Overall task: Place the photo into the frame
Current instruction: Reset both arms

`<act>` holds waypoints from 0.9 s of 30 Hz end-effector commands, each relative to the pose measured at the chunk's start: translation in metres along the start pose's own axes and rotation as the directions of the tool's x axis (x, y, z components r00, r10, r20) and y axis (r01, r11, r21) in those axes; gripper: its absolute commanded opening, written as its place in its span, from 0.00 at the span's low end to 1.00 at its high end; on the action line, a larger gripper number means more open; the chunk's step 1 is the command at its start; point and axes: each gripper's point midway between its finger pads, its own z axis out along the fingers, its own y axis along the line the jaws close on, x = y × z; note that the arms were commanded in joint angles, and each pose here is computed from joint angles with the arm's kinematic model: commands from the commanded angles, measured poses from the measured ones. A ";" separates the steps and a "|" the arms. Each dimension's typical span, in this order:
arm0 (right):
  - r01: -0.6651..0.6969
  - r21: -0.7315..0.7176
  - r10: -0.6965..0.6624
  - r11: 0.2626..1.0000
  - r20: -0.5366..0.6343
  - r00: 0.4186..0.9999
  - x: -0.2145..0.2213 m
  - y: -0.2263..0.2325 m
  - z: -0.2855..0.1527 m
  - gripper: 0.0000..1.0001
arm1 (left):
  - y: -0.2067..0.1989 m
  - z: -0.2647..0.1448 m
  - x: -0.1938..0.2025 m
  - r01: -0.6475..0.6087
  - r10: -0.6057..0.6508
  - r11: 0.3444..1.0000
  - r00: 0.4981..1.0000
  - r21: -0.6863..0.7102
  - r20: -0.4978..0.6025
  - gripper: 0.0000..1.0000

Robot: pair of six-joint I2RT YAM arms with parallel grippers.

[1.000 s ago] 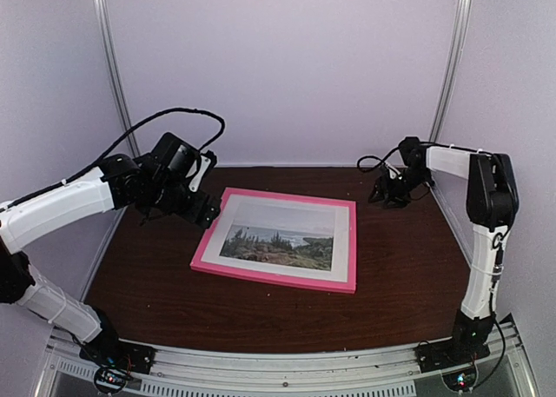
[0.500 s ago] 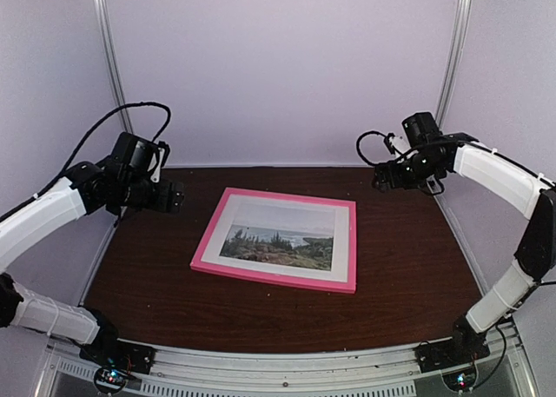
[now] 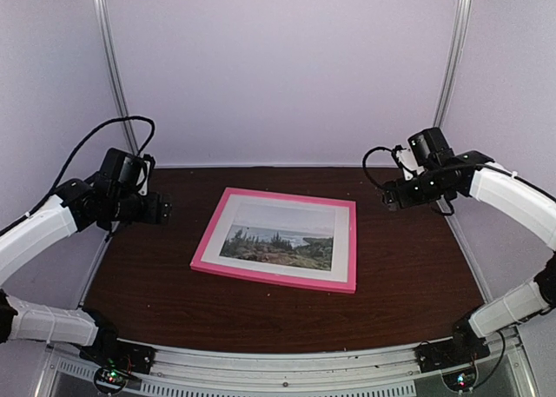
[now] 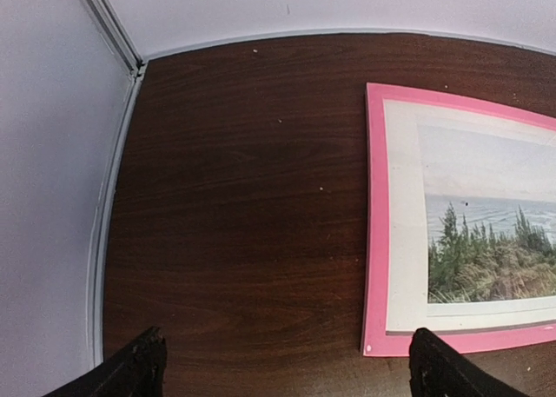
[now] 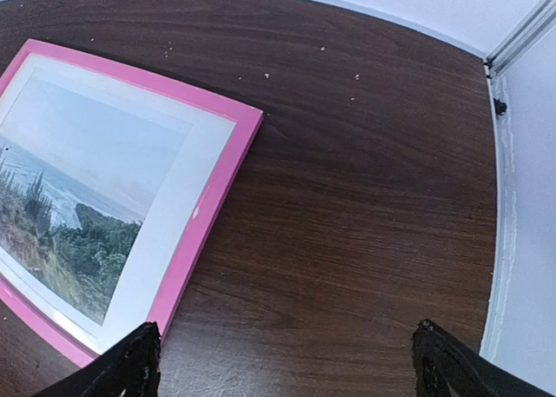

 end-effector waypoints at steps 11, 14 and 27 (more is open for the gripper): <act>-0.046 0.068 0.026 0.997 0.264 0.964 -0.003 -0.026 -0.060 1.00 | 0.018 -0.022 -0.015 0.109 -0.107 0.994 0.968 0.004 0.226 0.98; -0.049 0.049 0.031 0.998 0.320 0.947 -0.003 -0.026 -0.070 1.00 | 0.011 -0.026 -0.017 0.093 -0.104 0.994 0.960 0.056 0.258 0.98; -0.056 0.034 0.039 0.998 0.383 0.923 0.001 -0.027 -0.079 1.00 | 0.009 -0.032 -0.011 0.079 -0.104 0.992 0.954 0.096 0.281 0.98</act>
